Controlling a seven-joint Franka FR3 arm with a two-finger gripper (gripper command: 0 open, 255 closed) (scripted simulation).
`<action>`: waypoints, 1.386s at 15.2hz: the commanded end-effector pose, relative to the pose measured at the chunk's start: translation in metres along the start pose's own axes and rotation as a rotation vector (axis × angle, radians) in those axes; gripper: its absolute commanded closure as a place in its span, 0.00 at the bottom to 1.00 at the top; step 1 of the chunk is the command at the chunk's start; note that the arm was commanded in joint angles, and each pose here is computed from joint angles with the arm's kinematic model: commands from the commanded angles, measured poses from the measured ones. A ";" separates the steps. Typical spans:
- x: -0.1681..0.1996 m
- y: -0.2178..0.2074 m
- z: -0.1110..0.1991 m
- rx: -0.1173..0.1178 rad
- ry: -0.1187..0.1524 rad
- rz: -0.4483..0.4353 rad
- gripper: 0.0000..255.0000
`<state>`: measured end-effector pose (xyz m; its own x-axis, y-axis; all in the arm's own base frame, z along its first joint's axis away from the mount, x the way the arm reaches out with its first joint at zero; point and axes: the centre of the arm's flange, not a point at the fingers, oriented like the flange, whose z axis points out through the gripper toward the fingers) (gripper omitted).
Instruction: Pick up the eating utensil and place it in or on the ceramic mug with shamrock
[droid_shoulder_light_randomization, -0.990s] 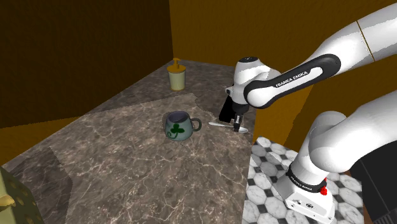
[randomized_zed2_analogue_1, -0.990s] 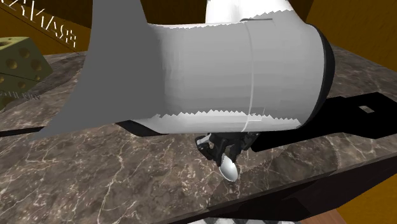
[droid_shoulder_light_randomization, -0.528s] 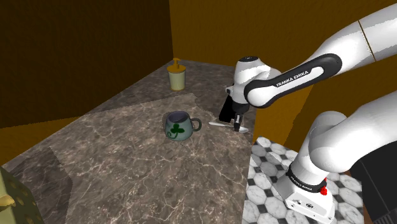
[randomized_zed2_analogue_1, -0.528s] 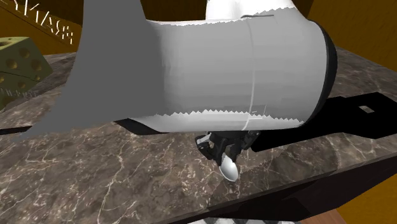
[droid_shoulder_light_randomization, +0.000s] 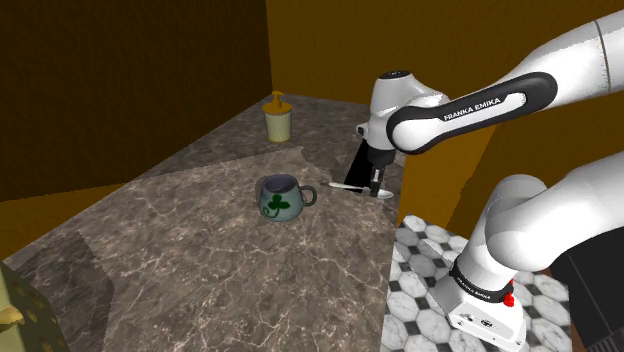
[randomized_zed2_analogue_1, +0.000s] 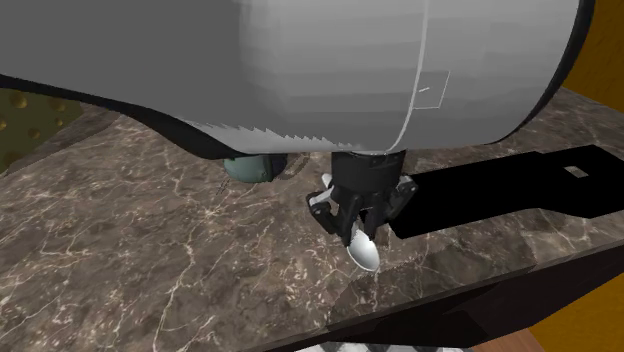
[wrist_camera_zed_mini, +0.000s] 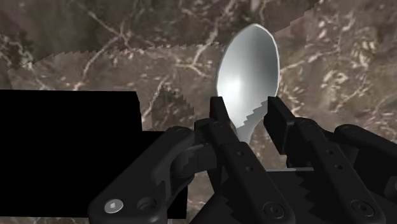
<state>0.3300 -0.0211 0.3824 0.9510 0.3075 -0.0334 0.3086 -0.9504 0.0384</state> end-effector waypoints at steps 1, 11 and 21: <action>0.000 0.000 -0.010 0.000 -0.001 0.000 1.00; -0.002 0.002 -0.063 0.000 -0.001 0.000 1.00; -0.003 0.004 -0.116 0.000 -0.001 0.000 1.00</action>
<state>0.3297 -0.0212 0.4927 0.9510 0.3075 -0.0336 0.3087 -0.9504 0.0383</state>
